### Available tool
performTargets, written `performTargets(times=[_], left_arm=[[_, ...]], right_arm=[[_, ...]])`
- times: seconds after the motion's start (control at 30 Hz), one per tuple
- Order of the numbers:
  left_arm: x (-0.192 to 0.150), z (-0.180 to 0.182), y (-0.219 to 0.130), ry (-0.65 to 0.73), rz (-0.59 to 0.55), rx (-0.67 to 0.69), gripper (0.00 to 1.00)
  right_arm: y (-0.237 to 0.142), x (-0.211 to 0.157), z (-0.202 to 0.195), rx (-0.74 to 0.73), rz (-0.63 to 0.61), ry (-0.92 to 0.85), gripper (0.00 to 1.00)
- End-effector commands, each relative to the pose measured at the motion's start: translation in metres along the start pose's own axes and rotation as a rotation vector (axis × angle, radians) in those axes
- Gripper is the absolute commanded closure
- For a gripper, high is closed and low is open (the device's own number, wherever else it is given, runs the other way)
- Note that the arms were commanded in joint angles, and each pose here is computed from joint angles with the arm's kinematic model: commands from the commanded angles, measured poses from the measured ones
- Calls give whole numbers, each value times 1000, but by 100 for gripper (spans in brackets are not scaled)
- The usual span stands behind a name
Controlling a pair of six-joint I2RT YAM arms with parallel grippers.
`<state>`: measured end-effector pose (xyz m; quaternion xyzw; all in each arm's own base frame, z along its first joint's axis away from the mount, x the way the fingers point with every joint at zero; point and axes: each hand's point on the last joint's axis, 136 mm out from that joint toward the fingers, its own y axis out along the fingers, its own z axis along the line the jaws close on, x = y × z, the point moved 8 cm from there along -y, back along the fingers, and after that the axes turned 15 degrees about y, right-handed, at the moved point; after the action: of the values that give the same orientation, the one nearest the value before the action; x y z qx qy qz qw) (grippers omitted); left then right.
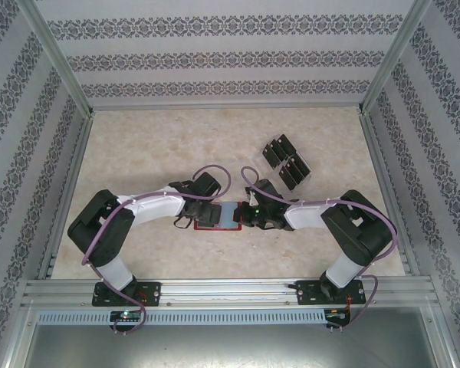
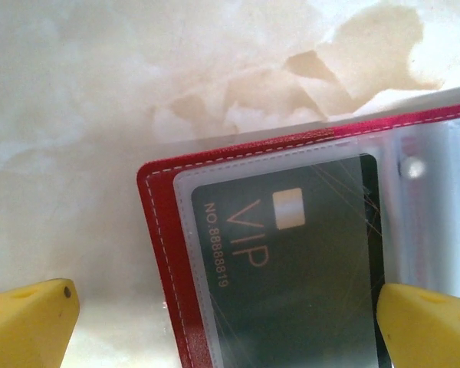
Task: Put the credit cards into the card holder
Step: Insert the credit card into the card slot.
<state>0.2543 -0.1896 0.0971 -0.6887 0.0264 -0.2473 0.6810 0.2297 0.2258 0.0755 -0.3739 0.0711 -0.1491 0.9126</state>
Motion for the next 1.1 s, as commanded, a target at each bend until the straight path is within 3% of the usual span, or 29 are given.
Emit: performTargets(times=[0.0,0.23,0.33,0.47,0.57,0.8,1.07], left_arm=[[-9,13,-3,-4,27,53,0],[4,9,-18,-4,-48,2,0],[11,12,-31,-18,-91,-8,0],[12,18,-43,-51,-126,-30,0],[6,24,-44,-63,-117,-19,0],[-19,37,-33,-93,-81,-5,0],[-33,38,-22,-102,-60,-3,0]], right_arm=[[5,0,-22,-101,-6,43,100],[2,3,-7,-63,6,16,99],[-8,6,9,-22,-3,-17,91],[-28,8,30,6,-39,-54,70],[-42,7,37,-11,-67,-66,64],[-54,-7,33,-145,-112,-88,63],[-37,-27,30,-183,-84,-85,63]])
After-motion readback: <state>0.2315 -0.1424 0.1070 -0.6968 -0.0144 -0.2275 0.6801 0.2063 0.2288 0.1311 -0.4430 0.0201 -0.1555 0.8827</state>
